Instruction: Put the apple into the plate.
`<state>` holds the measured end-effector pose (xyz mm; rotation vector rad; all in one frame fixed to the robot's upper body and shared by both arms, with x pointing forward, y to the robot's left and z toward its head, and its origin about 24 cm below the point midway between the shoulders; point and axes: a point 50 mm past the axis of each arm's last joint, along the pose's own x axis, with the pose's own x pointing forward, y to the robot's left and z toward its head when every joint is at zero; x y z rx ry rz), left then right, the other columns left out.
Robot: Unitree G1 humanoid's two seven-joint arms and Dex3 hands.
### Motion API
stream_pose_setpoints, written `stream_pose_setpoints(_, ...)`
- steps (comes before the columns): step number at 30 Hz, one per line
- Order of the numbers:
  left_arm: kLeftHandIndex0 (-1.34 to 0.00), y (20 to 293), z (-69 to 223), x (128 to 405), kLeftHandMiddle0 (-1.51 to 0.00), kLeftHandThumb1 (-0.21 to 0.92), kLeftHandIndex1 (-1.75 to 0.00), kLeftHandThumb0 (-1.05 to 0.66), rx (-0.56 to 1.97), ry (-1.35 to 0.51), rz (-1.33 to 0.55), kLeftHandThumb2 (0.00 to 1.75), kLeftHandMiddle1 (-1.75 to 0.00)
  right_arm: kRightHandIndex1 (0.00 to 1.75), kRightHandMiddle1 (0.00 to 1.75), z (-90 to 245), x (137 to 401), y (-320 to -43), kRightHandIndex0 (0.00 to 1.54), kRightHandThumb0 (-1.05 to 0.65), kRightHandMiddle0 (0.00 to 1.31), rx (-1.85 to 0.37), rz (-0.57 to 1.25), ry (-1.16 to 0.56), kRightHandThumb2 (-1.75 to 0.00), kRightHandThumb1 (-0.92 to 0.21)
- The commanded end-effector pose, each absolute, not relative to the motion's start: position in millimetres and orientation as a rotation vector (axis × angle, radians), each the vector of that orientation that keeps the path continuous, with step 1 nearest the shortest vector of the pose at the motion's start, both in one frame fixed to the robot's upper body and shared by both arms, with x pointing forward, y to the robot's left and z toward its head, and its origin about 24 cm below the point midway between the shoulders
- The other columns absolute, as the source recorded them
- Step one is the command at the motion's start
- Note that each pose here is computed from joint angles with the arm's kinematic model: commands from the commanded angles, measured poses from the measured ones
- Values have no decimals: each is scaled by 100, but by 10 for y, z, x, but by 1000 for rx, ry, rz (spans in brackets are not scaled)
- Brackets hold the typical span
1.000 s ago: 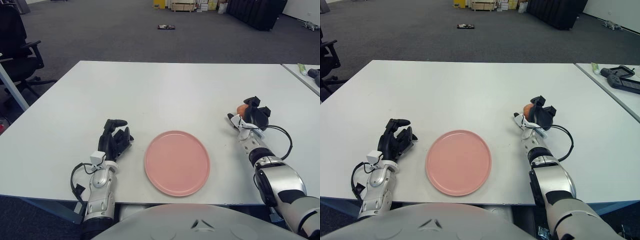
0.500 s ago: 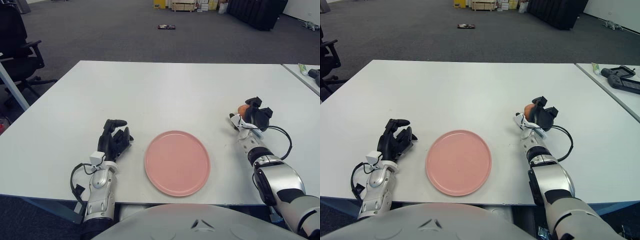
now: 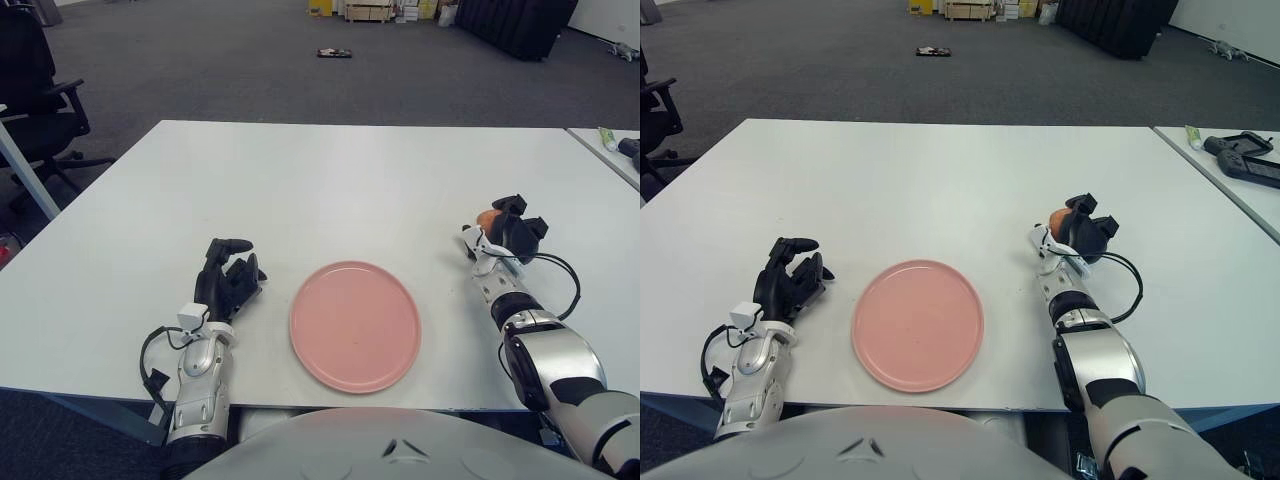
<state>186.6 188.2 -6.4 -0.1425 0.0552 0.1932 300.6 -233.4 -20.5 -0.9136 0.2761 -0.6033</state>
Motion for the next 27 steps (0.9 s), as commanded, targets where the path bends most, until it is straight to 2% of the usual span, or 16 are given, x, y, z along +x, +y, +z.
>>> stream_pose_setpoints(1,-30,1894,-82,1875,-71,73,-175,-37,-139,80,200,79,-175,163,175,-434,2825,-2286,89,0,61,-876,-557,377,-164,-1)
stream_pose_setpoints(8,-30,1900,-81,1878,-70,73,-175,-37,-145,84,208,79,-175,162,175,-376,2833,-2290,88,0,61,-850,-565,313,-163,-1)
stream_pose_setpoints(10,-31,1902,-81,1879,-62,58,-175,-19,-148,84,211,100,-175,162,175,-363,2827,-2286,88,0,61,-826,-571,290,-162,-1)
stream_pose_setpoints(13,-30,1904,-80,1880,-54,49,-175,-7,-150,83,213,112,-175,162,175,-324,2823,-2274,88,0,61,-799,-590,248,-162,-2)
stream_pose_setpoints(17,-29,1907,-80,1881,-51,46,-175,-2,-150,82,213,117,-175,162,175,-289,2816,-2272,88,0,61,-771,-607,219,-162,-2)
stream_pose_setpoints(22,-35,1910,-83,1882,-56,38,-175,-1,-148,87,220,127,-175,163,175,-198,2800,-2280,88,0,61,-713,-646,155,-163,-1)
stream_pose_setpoints(27,-36,1912,-85,1885,-57,36,-175,-1,-148,91,223,129,-175,168,175,-117,2780,-2263,86,0,62,-670,-673,97,-165,-1)
